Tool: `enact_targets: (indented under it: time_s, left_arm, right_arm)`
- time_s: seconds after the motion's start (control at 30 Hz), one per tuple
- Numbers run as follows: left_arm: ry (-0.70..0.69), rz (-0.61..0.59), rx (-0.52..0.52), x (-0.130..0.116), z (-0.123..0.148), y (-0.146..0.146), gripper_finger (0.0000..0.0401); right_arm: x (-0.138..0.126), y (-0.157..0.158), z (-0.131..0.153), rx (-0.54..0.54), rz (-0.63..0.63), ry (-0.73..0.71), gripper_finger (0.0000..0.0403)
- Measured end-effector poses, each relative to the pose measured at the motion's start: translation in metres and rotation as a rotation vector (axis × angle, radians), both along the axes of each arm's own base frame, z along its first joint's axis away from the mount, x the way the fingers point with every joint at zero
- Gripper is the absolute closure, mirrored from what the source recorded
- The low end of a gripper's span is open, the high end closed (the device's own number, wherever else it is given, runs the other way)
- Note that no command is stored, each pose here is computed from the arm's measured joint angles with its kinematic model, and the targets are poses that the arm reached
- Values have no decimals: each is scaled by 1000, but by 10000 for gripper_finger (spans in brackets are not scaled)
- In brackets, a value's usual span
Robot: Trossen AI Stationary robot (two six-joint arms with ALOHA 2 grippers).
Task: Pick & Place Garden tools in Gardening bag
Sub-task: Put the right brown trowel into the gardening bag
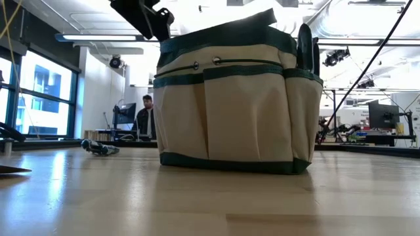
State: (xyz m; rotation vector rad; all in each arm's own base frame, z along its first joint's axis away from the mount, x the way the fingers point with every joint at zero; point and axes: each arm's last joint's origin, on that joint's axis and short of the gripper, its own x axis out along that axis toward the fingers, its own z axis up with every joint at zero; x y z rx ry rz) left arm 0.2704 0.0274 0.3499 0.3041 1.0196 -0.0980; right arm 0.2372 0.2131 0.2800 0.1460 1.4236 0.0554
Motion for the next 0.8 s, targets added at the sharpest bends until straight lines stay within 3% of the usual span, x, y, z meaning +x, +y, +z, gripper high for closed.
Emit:
enact_targets:
  time_s: [0.23,0.37,0.5,0.63,0.8]
  left_arm:
    - [28,-56,-75,8,-8,-2,16]
    - [54,-129,-116,8,-11,-4,16]
    - [68,-128,-115,9,-14,-4,16]
    - [66,-124,-108,8,-13,-4,16]
    - [66,-123,-108,8,-13,-4,16]
  right_arm:
    - [-4,19,-21,-62,108,63,309]
    - [-10,24,-45,-56,93,178,309]
    - [-19,22,-75,-26,53,277,309]
    - [-25,17,-101,-20,42,283,309]
    - [-24,14,-111,-36,74,231,309]
